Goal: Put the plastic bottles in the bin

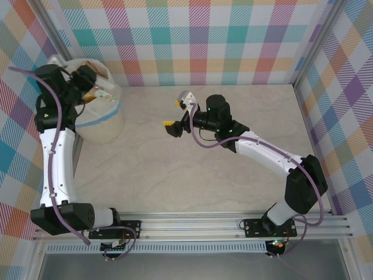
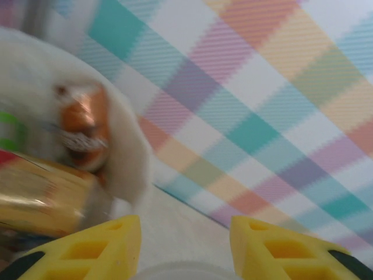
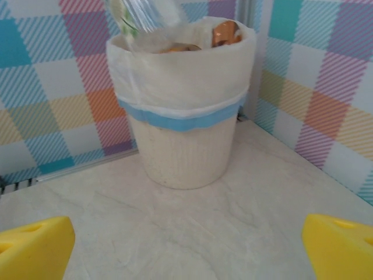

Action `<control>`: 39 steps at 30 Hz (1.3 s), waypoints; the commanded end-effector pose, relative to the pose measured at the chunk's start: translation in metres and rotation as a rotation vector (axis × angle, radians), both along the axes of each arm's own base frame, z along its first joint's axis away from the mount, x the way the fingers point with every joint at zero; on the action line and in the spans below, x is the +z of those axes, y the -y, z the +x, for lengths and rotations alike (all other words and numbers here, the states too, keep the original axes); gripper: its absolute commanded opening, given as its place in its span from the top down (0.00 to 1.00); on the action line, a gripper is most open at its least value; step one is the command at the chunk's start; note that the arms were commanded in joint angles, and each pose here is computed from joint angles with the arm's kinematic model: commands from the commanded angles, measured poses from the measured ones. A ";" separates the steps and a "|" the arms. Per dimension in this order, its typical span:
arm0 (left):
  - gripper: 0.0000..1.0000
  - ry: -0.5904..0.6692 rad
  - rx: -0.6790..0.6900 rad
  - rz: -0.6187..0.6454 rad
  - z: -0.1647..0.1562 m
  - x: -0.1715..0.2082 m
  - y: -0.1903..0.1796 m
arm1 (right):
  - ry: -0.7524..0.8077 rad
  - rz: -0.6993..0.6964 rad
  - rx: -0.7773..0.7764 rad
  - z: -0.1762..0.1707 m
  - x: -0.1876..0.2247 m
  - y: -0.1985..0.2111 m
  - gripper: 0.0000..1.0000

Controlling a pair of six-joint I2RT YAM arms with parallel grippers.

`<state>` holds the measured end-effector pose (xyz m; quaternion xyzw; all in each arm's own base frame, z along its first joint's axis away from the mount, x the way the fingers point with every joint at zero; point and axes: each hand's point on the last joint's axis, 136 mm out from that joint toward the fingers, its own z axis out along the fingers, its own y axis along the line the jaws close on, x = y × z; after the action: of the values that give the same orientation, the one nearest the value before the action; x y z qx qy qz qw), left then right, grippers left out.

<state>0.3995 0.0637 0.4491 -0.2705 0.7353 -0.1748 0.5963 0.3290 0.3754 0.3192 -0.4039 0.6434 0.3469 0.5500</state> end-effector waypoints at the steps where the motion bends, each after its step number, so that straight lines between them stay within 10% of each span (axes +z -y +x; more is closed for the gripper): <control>1: 1.00 0.006 0.261 0.084 -0.027 0.020 -0.071 | -0.051 -0.062 -0.122 0.011 -0.025 0.015 0.00; 9: 1.00 -0.090 0.536 0.271 -0.028 0.025 -0.155 | -0.114 -0.057 -0.211 0.021 -0.038 0.024 0.00; 25: 1.00 -0.561 0.393 0.315 0.039 -0.068 -0.174 | -0.156 -0.065 -0.240 0.027 -0.043 0.023 0.00; 35: 0.68 -0.657 0.296 0.432 0.074 -0.094 -0.145 | -0.178 -0.108 -0.250 0.033 -0.058 0.021 0.00; 39: 0.26 -0.606 0.191 0.446 0.095 -0.092 -0.113 | -0.182 -0.126 -0.259 0.032 -0.062 0.023 0.00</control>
<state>0.4845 0.2204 0.3962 -0.2928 0.8175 0.1733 0.4648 0.3587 0.3500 0.2458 -0.3194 0.7625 0.2695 0.4939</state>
